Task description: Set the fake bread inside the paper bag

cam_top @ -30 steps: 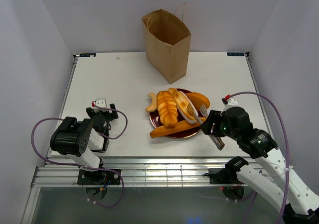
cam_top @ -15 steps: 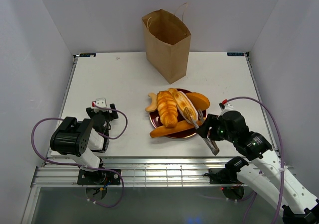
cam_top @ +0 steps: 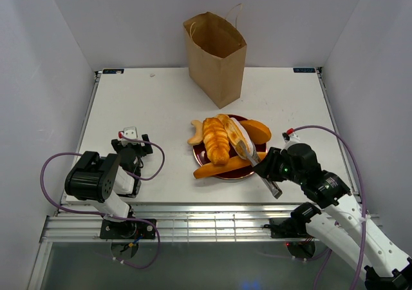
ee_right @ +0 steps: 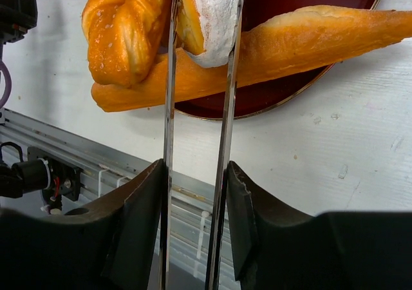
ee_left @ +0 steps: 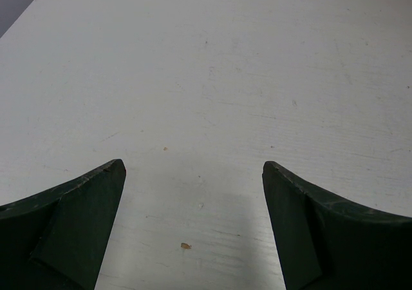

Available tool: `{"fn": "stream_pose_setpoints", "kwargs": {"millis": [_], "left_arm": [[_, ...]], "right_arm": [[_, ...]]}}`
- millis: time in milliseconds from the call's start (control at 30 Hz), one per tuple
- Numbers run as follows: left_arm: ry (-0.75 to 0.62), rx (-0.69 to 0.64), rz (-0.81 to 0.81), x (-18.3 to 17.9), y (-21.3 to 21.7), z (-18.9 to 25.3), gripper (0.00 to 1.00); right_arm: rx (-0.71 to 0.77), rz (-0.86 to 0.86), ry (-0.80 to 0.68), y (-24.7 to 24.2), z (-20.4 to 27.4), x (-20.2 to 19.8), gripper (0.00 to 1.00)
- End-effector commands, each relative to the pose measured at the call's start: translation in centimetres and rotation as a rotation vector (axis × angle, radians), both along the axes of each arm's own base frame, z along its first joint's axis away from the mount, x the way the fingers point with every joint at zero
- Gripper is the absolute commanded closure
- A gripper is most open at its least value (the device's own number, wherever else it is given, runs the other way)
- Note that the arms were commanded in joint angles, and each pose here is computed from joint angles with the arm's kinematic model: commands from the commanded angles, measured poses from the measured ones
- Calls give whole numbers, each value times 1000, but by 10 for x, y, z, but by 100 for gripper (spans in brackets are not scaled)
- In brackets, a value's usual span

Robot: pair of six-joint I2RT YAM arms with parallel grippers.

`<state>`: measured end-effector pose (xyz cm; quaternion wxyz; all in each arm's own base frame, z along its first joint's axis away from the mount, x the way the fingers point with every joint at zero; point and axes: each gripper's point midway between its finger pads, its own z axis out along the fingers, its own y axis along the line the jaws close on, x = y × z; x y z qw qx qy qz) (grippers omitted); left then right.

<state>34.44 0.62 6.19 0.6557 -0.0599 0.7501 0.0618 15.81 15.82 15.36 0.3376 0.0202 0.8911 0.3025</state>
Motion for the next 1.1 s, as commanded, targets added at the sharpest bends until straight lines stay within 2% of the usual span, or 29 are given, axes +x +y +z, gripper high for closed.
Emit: {"fn": "stream_pose_setpoints", "kwargs": {"millis": [0, 133, 233, 633, 900, 1067], "left_arm": [[-127, -30, -9, 9, -3, 32, 2], [-130, -31, -7, 10, -2, 33, 2], [-127, -30, -9, 9, -3, 32, 2], [-128, -30, -7, 10, -2, 33, 2], [-128, -30, -9, 9, -3, 33, 2], [-130, -30, -9, 10, -3, 33, 2]], "right_arm": [[57, -10, -85, 6, 26, 10, 62], [59, -14, -106, 4, 37, 11, 73], [70, -13, -133, 3, 53, 10, 78], [64, -115, -326, -24, 129, 18, 85], [73, -10, -598, -17, 209, 24, 85], [33, 28, -738, -8, 249, 42, 84]]}}
